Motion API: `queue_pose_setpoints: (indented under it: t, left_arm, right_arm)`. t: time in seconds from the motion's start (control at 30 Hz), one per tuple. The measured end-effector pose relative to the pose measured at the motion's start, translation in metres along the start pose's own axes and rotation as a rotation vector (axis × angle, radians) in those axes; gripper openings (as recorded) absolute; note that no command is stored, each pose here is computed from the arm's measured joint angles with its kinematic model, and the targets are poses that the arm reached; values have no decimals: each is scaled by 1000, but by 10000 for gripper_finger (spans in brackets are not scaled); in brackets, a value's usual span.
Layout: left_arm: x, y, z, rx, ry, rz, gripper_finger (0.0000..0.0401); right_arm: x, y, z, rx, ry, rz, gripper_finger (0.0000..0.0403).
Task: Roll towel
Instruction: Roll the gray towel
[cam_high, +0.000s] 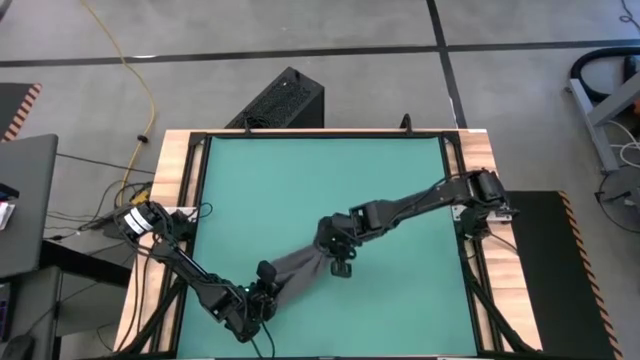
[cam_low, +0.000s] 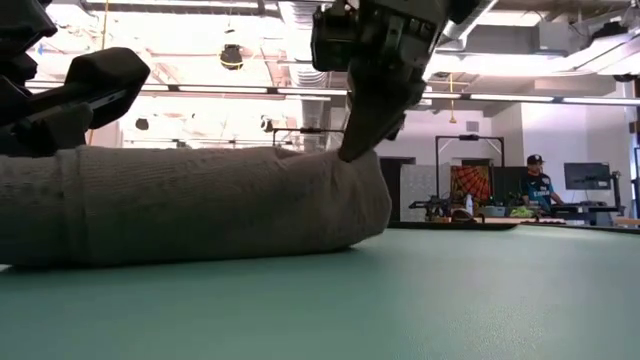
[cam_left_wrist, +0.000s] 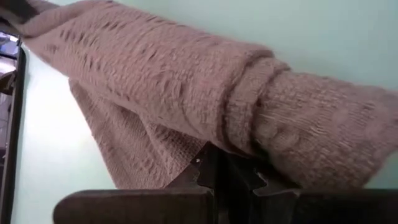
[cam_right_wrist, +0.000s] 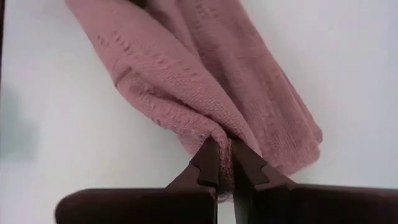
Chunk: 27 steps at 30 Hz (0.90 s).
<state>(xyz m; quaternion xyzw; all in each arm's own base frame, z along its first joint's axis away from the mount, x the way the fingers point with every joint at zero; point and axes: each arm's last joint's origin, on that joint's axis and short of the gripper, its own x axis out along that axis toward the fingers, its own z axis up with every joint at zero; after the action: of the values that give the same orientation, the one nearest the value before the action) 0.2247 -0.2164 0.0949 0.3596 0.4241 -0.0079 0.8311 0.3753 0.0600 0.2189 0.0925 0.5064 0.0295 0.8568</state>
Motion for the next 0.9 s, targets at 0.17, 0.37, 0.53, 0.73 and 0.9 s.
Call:
queue_pose_setpoints:
  t: [0.17,0.37,0.53,0.73,0.9]
  left_arm:
    - [0,0,1,14,-4,-15,0]
    - [1,0,5,31,-39,-33,0]
    - [2,1,10,56,-73,-42,0]
    - [3,2,12,-10,-79,-51,0]
    - [4,2,16,-42,-108,-85,0]
  right_arm:
    - [-2,-14,6,9,-20,18,29]
    - [-3,-25,10,3,-46,16,29]
    - [22,-36,10,-11,-16,-1,29]
    - [55,-48,9,-7,-11,-11,29]
    - [58,-60,13,49,-27,21,29]
